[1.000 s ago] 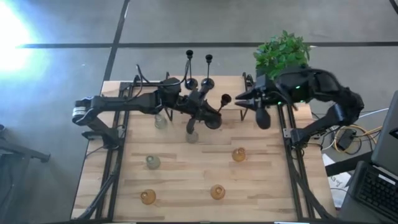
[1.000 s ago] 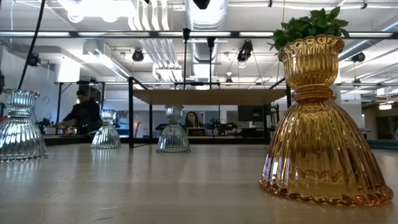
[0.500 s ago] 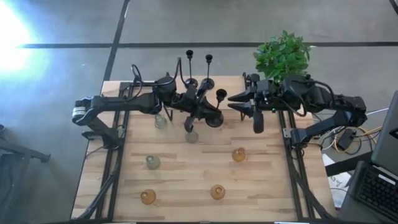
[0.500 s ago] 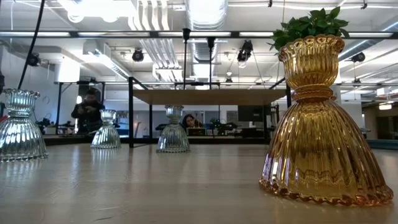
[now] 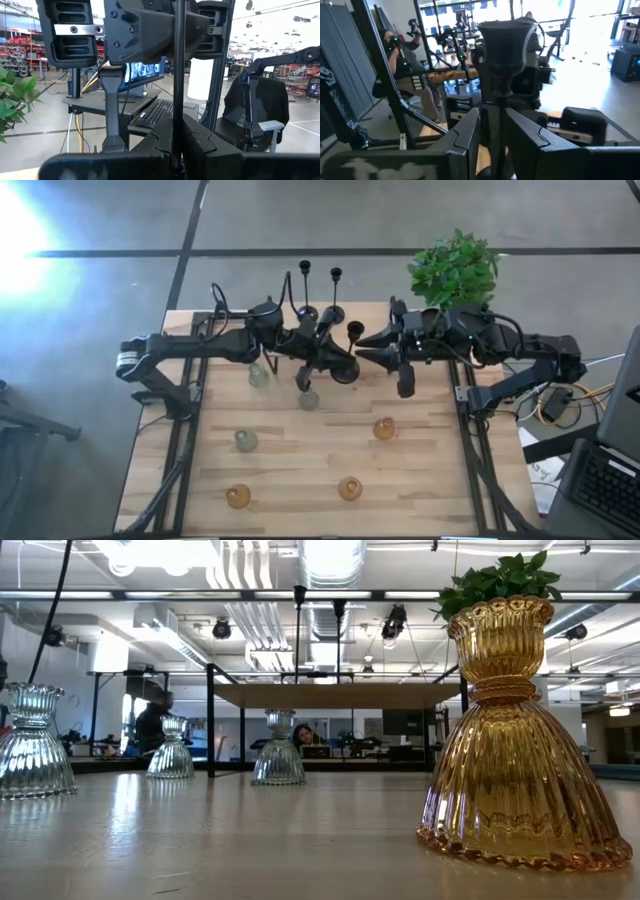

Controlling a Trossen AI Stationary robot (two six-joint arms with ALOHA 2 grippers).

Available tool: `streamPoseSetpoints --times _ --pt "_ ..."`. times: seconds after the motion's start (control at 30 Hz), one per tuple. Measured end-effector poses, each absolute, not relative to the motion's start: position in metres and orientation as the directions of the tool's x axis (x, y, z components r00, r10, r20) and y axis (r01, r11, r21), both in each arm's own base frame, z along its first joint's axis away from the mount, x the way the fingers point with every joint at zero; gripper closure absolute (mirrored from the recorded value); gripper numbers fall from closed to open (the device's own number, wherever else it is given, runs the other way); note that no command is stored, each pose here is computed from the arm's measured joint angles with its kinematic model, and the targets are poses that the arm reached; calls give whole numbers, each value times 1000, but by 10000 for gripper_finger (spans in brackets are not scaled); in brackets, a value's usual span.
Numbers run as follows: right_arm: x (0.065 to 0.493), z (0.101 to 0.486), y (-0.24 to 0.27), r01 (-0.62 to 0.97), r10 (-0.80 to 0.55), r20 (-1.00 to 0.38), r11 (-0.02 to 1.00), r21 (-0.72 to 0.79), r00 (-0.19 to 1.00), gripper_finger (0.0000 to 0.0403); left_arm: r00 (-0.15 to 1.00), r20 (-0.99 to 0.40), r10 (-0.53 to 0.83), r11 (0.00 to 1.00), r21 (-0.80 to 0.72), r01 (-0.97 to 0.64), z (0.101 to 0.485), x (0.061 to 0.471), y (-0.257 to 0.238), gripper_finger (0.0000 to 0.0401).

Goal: Pick & Place candle stick holders
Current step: Put the black candle holder on the shelf

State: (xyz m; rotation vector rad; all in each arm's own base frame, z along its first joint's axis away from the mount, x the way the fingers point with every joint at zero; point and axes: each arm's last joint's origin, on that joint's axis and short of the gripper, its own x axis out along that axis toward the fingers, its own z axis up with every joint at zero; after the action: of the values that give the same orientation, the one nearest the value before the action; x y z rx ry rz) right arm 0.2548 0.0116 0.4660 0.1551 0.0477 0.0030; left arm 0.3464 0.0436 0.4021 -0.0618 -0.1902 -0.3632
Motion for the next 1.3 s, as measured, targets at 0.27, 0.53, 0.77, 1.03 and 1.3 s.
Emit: streamPoseSetpoints --times 0.27,0.53,0.77,1.03,1.3 --pt "268 466 12 -2 9 -44 989 148 999 321 910 196 -365 926 -25 377 402 346 43 383" --pt "277 465 12 14 -6 -58 990 141 998 335 909 192 -370 923 -35 383 402 346 43 383" --pt "276 464 11 47 -38 -65 990 131 997 326 910 191 -369 923 -42 383 402 346 43 383" --pt "276 462 9 94 -84 -87 988 124 993 326 909 192 -369 922 -47 384 402 346 43 383" --pt "278 463 10 88 -80 -70 988 128 994 326 910 188 -369 922 -48 384 401 346 43 383"
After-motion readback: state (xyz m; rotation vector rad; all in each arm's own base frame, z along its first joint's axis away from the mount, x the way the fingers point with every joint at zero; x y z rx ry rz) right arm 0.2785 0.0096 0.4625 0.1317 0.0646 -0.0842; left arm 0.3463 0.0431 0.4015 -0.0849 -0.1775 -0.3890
